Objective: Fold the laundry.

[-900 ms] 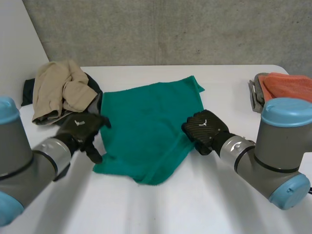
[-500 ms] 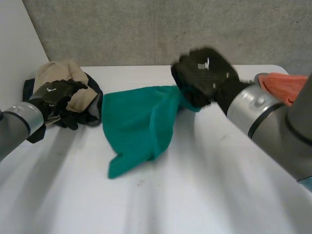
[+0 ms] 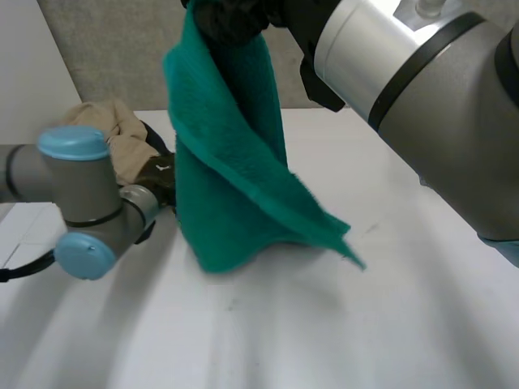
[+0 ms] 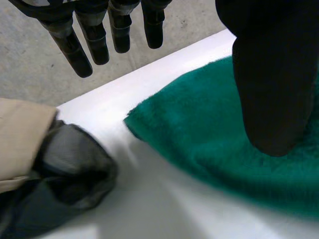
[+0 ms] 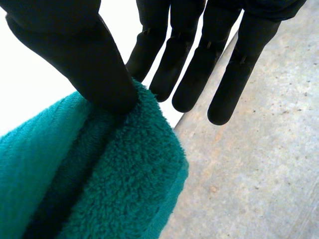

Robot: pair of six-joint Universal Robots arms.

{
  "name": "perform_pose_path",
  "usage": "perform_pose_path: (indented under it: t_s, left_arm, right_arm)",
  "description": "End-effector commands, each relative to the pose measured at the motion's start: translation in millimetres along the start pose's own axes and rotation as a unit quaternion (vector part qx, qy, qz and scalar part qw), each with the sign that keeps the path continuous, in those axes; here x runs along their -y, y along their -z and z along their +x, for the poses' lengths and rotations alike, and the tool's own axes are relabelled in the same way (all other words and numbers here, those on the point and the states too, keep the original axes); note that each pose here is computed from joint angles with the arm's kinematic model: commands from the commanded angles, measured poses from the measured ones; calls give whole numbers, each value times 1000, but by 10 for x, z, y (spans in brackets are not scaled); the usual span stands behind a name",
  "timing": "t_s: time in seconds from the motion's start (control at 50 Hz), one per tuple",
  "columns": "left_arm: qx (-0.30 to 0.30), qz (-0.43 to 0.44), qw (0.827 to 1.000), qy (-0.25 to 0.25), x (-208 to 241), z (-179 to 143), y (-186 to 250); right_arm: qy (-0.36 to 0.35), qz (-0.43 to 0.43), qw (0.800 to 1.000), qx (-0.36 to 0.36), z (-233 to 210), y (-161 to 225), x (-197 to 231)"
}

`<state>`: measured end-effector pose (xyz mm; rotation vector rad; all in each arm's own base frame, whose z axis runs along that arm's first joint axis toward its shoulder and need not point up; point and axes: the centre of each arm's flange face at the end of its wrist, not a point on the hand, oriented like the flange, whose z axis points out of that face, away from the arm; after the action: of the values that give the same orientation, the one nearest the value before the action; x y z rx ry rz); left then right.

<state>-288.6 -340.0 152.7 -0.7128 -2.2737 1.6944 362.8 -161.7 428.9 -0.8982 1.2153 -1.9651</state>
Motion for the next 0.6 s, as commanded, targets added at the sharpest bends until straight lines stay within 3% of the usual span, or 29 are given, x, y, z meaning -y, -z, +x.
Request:
perform_pose_path:
  t_s: [0.02, 0.08, 0.14, 0.24, 0.28, 0.48, 0.6]
  left_arm:
    - [-47, -64, 997, 16, -63, 360, 218]
    - [-74, -87, 993, 8, -39, 428, 338]
    - [-61, -79, 995, -2, 96, 346, 402]
    - [54, -34, 998, -14, 516, -52, 662]
    - [66, -16, 998, -17, 658, -84, 803]
    - [46, 123, 989, -63, 1343, 4, 1969]
    - [39, 123, 988, -78, 1304, 43, 2049]
  right_arm:
    - [3, 11, 999, -46, 238, -38, 44]
    - [8, 8, 998, -66, 371, -37, 16]
    - [14, 3, 997, -79, 459, -28, -18]
    - [29, -16, 993, -114, 742, 20, -142]
    - [33, -26, 991, -126, 853, 46, -203]
    - [29, -73, 978, -192, 1511, 234, -621]
    - [14, -94, 972, -215, 1792, 225, -992]
